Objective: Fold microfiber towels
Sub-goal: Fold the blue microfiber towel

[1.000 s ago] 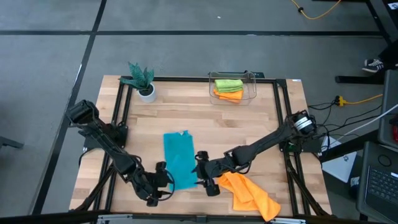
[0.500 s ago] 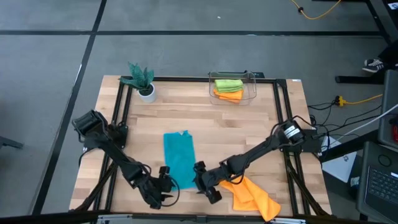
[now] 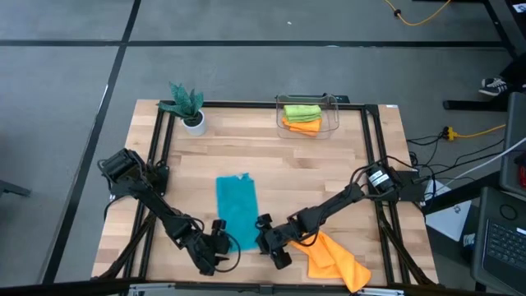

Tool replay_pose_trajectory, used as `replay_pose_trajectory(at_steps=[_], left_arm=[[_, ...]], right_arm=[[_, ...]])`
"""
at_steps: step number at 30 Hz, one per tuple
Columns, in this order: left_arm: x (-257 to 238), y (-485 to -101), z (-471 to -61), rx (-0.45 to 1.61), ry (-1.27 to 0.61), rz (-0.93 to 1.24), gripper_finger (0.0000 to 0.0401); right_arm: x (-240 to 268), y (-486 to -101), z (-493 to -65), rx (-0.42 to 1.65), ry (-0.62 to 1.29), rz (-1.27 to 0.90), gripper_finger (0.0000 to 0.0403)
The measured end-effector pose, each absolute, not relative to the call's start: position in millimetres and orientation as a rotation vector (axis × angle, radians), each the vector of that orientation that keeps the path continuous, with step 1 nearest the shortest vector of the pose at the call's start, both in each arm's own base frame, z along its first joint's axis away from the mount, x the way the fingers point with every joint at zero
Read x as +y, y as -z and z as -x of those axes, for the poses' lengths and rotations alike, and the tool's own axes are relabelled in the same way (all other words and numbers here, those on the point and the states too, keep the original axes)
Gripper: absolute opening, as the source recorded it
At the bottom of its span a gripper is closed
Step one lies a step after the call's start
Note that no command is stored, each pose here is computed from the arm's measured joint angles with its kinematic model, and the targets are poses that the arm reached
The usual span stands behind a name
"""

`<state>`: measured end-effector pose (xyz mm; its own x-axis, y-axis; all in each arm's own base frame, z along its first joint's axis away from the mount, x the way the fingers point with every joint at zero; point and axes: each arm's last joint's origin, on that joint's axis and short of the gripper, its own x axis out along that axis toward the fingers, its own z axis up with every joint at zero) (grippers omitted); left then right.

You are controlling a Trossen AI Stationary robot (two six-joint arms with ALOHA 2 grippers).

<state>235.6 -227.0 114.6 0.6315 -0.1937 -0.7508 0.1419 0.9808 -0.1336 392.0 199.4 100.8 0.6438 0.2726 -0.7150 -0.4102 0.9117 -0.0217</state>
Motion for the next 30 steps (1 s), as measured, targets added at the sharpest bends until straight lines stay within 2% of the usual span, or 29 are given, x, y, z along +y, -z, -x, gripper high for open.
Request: replay_pose_trajectory(at_steps=[7,15,24,30], left_arm=[[-230,-117,-236,0.897,0.243,0.084,0.0211],[-227,-115,-234,0.922,0.242,0.007,0.0209],[-224,-111,-233,0.928,0.224,-0.077,0.0187],[-223,-105,-234,0.937,0.203,-0.092,0.014]], right_arm=[[199,-100,-392,0.784,-0.387,0.191,0.0207],[199,-99,-392,0.788,-0.387,0.193,0.0183],[199,-99,-391,0.789,-0.379,0.196,0.0112],[198,-98,-391,0.791,-0.373,0.197,0.0057]])
